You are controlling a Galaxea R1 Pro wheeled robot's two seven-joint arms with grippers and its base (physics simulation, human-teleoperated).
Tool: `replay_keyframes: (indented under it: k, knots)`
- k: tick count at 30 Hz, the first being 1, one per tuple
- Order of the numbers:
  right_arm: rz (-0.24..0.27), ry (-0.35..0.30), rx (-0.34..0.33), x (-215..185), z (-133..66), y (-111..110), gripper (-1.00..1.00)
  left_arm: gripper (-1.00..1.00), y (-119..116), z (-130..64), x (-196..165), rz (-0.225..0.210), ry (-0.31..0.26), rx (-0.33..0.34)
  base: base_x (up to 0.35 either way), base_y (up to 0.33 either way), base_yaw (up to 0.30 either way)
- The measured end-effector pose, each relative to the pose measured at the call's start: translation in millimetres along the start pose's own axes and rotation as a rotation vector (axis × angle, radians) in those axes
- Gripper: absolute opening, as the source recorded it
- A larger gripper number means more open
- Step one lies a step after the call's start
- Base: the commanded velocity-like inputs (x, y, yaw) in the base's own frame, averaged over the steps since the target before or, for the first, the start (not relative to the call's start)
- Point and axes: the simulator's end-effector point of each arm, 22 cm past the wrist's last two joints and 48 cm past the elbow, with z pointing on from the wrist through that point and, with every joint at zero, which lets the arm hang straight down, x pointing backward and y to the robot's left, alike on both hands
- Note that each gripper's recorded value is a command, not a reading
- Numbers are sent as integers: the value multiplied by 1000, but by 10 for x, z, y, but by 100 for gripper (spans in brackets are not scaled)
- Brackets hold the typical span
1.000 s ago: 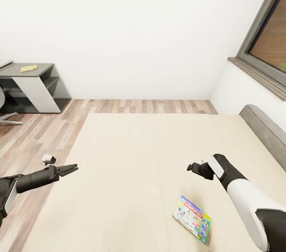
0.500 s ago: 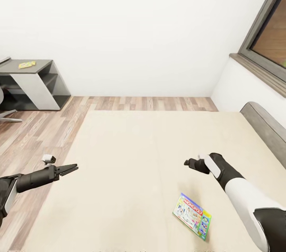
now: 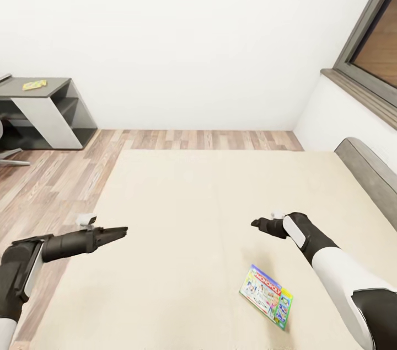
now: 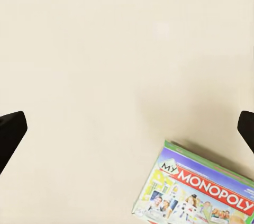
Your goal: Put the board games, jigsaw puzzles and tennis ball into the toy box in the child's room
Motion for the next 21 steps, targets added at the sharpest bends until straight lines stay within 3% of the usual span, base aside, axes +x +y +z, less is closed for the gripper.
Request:
replay_keyframes:
  k: [6, 15, 21]
  knots:
    - [1, 7, 1, 29, 42, -12, 100, 100, -70, 122, 51, 12, 21, 26, 0, 0, 0]
    - [3, 20, 4, 88, 110, -39, 100, 100, -218, 124, -64, -12, -54, 109, 0, 0, 0]
    - [4, 28, 6, 115, 151, -52, 100, 100, -220, 132, -11, -41, -63, 127, 0, 0, 0]
